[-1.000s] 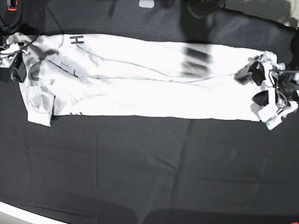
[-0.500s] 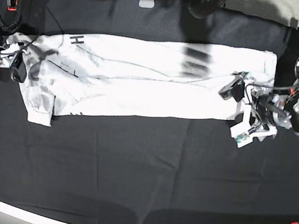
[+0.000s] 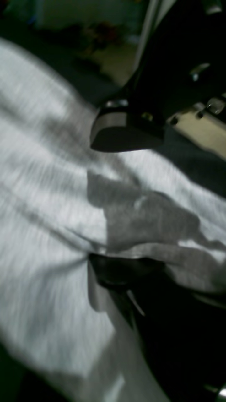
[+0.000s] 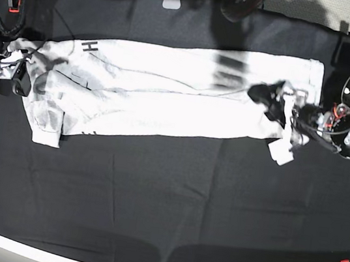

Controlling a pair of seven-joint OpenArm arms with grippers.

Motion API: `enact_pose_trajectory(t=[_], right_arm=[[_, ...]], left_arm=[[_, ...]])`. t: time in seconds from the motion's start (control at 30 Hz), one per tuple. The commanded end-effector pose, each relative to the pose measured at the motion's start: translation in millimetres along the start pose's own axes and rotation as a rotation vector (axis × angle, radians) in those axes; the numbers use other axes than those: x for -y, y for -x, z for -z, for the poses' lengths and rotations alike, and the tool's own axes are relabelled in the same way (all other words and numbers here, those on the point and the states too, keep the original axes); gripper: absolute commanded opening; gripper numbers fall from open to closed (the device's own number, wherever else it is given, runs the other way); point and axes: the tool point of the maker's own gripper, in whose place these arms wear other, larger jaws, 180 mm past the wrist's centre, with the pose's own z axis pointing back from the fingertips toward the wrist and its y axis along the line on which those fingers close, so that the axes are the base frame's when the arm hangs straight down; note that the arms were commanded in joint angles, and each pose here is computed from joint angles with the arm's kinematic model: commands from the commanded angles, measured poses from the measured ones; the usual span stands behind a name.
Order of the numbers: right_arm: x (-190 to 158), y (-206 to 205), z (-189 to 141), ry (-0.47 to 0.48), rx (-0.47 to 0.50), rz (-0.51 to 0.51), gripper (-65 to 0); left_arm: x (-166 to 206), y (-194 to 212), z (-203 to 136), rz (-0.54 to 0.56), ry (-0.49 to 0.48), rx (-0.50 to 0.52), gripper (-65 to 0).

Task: Layout the t-shirt on the table in an organized manner, then fold the t-shirt properly
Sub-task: 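Fold the held end with the left gripper toward the right gripper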

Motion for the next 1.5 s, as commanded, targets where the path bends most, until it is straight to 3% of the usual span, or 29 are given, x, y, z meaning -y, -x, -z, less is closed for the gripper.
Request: enact_pose_trajectory(t=[0.0,0.37,0.53,0.73,0.9,1.17,1.47], right_arm=[[2,-16,-5,0.002,0.049,-0.033,-36.6],[2,-16,-5,0.003,0.047,-0.034,-36.6],[2,-16,-4,0.002,0.048,-0.033,-36.6],[2,-16,-5,0.003,0.048,-0.033,-36.6],[3,-15,-4,0.008,0.043,-0.035,-36.6],[3,-15,-4,0.008,0.044,-0.035,-36.6],[3,-15,-5,0.007,0.043,-0.036,-36.6]], left_arm=[[5,-21,-10,0.039,0.015,0.057,-20.3],[12,-27,-14,0.083,0.01,0.068,-20.3],[6,-5,-7,0.066,-0.024,0.006,-20.4],[25,-13,-6,0.047,0.071,0.077,-20.4],[48,-25,-9,0.098,0.122,0.128,-20.3],[40,19,5,0.065,0.058,0.009,-20.3],[53,12,5,0.045,0.13,0.065,-20.3]])
